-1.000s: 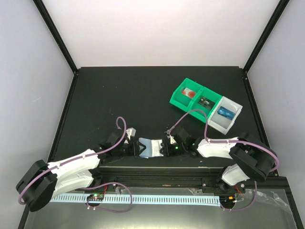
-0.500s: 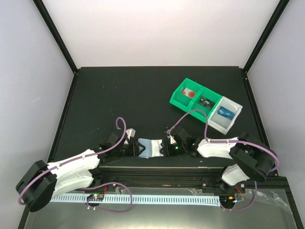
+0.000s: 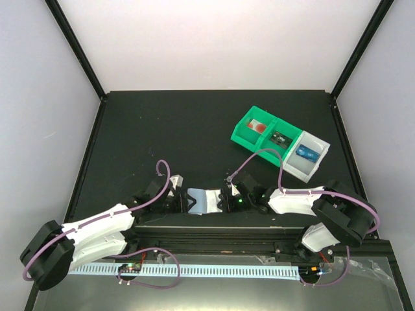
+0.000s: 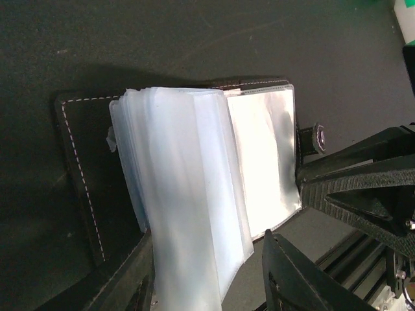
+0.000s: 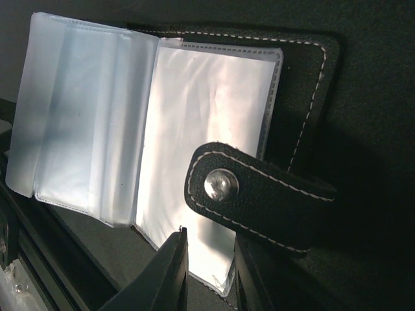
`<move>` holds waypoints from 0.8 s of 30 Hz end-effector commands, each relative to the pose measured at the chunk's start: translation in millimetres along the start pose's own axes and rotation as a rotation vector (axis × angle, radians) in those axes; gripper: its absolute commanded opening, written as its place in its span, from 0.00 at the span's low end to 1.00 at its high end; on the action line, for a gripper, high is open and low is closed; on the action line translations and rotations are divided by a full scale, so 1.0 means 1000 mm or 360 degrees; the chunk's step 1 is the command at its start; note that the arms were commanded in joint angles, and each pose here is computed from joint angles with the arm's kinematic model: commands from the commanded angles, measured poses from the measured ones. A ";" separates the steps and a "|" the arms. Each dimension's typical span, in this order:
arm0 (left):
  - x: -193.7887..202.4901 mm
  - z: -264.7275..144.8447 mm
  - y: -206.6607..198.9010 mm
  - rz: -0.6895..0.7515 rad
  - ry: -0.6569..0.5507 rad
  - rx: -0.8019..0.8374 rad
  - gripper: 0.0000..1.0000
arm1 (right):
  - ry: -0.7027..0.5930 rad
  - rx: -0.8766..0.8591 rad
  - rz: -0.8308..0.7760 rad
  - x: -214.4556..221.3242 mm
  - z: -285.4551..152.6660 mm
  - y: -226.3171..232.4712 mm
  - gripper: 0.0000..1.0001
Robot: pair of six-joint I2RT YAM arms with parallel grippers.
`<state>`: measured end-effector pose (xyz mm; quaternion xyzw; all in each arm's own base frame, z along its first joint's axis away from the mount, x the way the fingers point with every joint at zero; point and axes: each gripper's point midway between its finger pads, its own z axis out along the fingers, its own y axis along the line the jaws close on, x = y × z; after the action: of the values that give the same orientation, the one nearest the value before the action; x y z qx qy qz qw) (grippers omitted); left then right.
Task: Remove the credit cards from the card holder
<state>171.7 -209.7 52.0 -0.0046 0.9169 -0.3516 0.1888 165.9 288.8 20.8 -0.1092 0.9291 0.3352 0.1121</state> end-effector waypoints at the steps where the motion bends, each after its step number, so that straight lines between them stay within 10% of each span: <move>1: -0.007 -0.005 -0.003 0.0016 -0.0039 -0.0007 0.46 | -0.0008 0.0122 0.0022 0.004 0.006 -0.020 0.24; 10: -0.006 -0.004 -0.004 0.0017 -0.0032 0.0006 0.29 | -0.0008 0.0119 0.0020 0.004 0.006 -0.020 0.24; 24: -0.005 -0.005 0.001 0.0001 -0.0030 -0.0039 0.32 | -0.0004 0.0117 0.0016 0.006 0.006 -0.021 0.23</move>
<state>170.4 -205.3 50.0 -0.0081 0.9205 -0.3420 0.1885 166.1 288.8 20.6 -0.1091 0.9290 0.3354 0.1122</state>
